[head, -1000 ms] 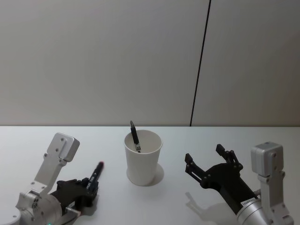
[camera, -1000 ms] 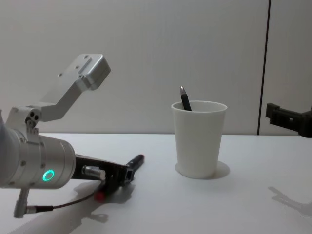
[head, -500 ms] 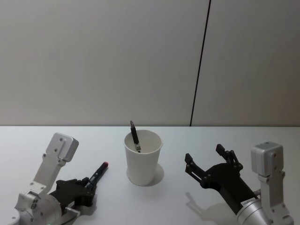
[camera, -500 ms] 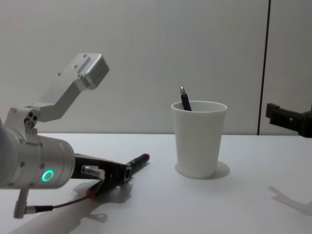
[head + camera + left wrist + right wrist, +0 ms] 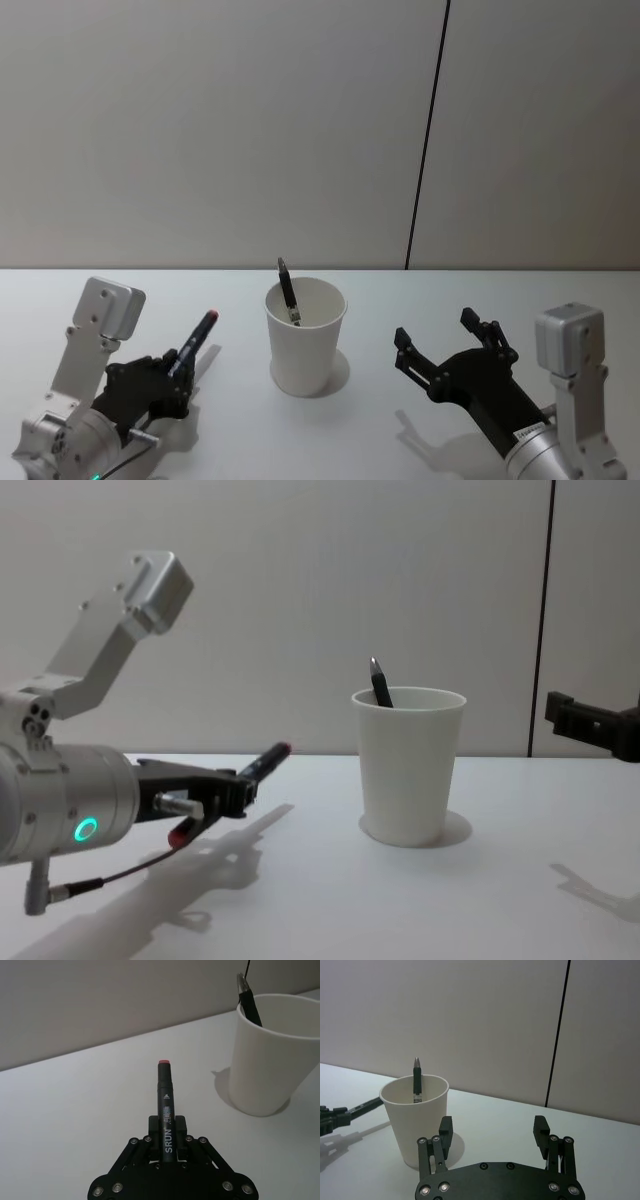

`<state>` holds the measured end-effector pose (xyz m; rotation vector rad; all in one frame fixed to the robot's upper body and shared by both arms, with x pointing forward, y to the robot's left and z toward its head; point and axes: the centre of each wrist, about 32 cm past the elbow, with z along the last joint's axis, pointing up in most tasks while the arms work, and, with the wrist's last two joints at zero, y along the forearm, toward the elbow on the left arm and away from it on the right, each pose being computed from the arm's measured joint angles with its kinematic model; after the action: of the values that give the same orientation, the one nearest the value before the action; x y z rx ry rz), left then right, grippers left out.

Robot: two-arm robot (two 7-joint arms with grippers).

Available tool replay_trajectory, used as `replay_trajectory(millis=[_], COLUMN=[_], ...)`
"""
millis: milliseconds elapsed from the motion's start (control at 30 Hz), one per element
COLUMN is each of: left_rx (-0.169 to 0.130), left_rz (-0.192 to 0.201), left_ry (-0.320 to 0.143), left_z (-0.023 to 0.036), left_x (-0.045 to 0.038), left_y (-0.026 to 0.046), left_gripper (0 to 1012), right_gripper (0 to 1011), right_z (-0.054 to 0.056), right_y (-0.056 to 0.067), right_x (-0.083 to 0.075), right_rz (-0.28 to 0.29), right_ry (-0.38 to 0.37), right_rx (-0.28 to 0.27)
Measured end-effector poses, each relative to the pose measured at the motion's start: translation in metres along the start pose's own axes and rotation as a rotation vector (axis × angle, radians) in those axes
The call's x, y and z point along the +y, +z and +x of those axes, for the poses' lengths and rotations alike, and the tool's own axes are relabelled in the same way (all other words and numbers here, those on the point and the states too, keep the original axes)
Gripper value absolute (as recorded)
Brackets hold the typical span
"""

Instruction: Place the pen into the pen holder.

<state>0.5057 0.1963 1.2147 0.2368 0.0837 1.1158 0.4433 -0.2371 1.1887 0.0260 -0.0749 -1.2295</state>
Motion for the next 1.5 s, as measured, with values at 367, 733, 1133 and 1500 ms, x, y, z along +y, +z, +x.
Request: replay_trajectory(millis=[367,733,1133,1500], left_rx=[-0.022,-0.051,-0.07,-0.067], left_rz=[-0.142,-0.328,-0.518,-0.635], left_ry=[0.039,0.051,-0.037,-0.177], left_z=[0.0006,0.0027,0.0072,0.0102], left_x=[0.0067,0.0115,0.0075,-0.0025], left_y=[-0.0046,-0.0081,-0.0103,-0.0099], left_gripper=[182,182,182,182], right_gripper=[1001,1001,1001,1001], right_z=[0.0,0.0,0.0,0.0], right_y=[0.0,0.0,0.0,0.0], right_x=[0.0,0.0,0.0,0.0], right_rz=[0.0,0.0,0.0,0.0], right_ry=[0.0,0.0,0.0,0.0], right_rx=[0.0,0.0,0.0,0.0])
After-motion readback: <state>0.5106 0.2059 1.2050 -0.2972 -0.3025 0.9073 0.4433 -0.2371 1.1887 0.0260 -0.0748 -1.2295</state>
